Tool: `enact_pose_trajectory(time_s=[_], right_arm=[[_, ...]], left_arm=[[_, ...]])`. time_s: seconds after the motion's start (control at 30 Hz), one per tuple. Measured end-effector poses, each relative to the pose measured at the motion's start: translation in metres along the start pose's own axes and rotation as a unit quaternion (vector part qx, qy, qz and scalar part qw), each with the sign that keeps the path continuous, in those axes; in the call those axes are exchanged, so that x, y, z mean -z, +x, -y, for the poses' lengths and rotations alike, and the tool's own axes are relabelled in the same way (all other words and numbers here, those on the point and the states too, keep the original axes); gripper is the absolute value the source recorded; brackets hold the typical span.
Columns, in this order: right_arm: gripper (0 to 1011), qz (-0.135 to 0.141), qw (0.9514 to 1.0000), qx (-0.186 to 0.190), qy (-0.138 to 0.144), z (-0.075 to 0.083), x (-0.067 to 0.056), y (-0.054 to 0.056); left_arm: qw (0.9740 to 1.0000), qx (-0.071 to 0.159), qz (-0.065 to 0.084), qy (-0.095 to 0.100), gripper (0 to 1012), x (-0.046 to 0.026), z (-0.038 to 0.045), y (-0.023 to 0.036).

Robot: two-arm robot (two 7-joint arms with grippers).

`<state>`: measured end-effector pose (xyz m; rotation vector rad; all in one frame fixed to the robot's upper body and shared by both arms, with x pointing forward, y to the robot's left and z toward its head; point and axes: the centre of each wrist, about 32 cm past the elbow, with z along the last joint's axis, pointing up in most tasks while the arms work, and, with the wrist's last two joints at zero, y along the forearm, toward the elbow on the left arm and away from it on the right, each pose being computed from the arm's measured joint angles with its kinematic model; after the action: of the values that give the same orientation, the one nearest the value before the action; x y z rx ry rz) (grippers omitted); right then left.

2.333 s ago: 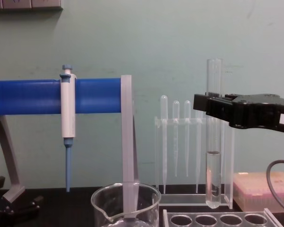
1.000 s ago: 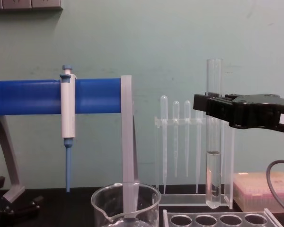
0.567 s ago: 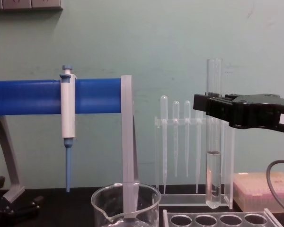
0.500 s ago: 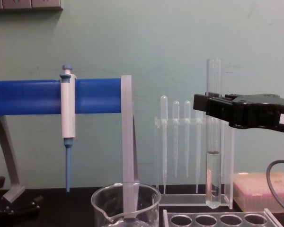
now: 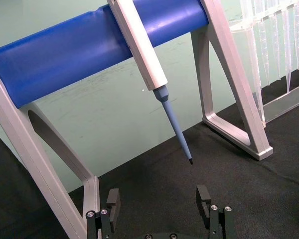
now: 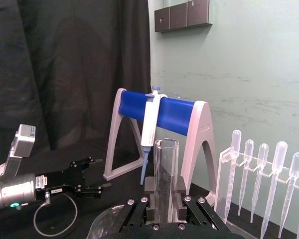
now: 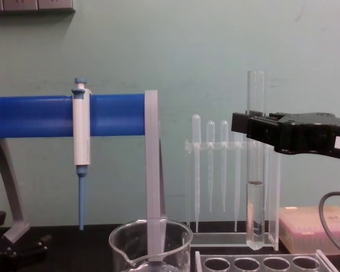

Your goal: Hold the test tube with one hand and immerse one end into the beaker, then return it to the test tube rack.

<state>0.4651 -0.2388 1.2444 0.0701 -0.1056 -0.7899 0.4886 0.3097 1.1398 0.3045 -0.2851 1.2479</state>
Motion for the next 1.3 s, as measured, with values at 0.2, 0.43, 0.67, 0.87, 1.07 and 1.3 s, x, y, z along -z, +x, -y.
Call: enact_pose_trajectory(time_s=[0.2, 0.43, 0.67, 0.87, 1.07, 1.3], right_arm=[[226, 0.001, 1.0, -0.001, 0.0, 0.0, -0.001, 0.0], [225, 0.005, 0.9999, -0.014, 0.008, -0.009, -0.012, -0.002], [225, 0.001, 0.999, -0.04, 0.018, -0.034, -0.019, -0.003], [225, -0.011, 0.9979, -0.061, 0.018, -0.064, -0.013, -0.005], [225, -0.008, 0.9971, -0.074, 0.015, -0.088, -0.001, -0.009], [225, -0.006, 0.9968, -0.079, 0.009, -0.102, 0.018, -0.013]], left_arm=[[1.0, 0.0, 0.0, 0.0, 1000, 0.0, 0.0, 0.0], [1.0, 0.0, 0.0, 0.0, 1000, 0.0, 0.0, 0.0], [1.0, 0.0, 0.0, 0.0, 1000, 0.0, 0.0, 0.0], [1.0, 0.0, 0.0, 0.0, 1000, 0.0, 0.0, 0.0], [1.0, 0.0, 0.0, 0.0, 1000, 0.0, 0.0, 0.0], [1.0, 0.0, 0.0, 0.0, 1000, 0.0, 0.0, 0.0]])
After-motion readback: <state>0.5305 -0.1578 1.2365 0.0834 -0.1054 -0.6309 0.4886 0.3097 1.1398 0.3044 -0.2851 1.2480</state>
